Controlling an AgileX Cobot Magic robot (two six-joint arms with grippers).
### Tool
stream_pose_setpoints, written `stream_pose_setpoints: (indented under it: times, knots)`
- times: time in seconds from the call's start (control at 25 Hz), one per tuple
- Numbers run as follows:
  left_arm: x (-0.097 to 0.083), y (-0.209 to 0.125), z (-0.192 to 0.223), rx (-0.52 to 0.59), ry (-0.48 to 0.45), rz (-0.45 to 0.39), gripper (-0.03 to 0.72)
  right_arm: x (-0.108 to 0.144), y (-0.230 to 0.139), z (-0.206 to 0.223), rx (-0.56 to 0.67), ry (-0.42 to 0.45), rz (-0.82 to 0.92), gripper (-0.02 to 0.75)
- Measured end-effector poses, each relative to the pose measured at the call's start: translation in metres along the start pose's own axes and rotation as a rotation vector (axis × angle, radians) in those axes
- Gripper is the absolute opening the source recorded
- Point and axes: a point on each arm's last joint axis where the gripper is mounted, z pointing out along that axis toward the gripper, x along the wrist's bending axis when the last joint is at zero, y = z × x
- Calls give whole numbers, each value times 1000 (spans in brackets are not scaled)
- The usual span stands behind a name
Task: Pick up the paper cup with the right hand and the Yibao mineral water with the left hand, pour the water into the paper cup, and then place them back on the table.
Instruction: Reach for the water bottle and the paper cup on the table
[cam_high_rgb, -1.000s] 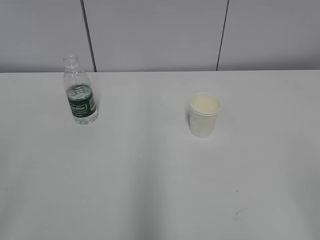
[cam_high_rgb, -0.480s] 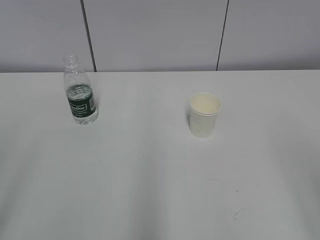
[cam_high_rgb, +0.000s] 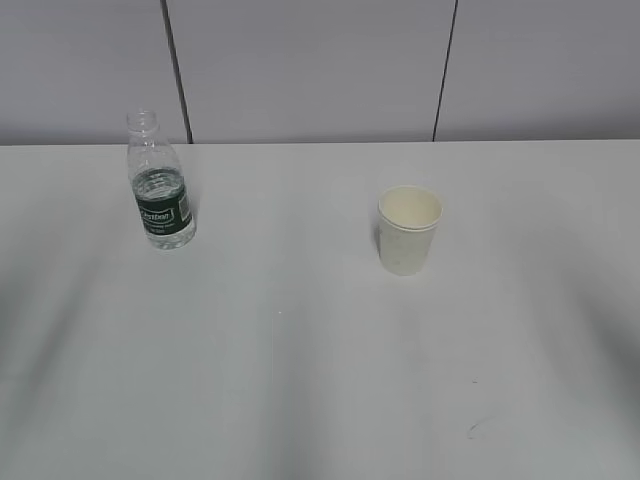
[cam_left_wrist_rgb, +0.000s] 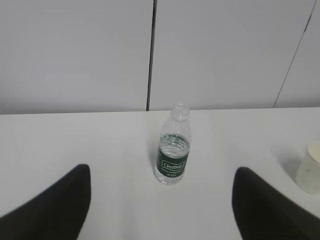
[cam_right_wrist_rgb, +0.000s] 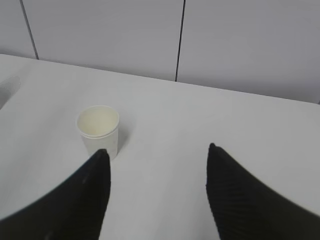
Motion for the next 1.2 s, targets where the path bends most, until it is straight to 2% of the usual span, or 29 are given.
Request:
stream_pose_setpoints:
  times: [0.12, 0.28, 0.56, 0.84, 1.04, 1.2]
  knots:
    - [0, -5, 28, -5, 1, 2, 531, 0, 2, 20, 4, 0, 0, 480]
    - [1, -24, 55, -73, -2, 2, 531, -1, 4, 38, -18, -3, 0, 480]
    - [-1, -68, 84, -119, -26, 13, 531, 3, -33, 79, -62, -10, 8, 480]
    - [-7, -87, 118, -159, -94, 48, 531, 6, -63, 102, -63, -7, 53, 480]
    - [-8, -111, 140, -127, -107, 35, 531, 17, -70, 121, -111, 102, 1, 480]
    - [-8, -129, 154, -101, -118, 29, 531, 24, -87, 140, -85, 169, -16, 480]
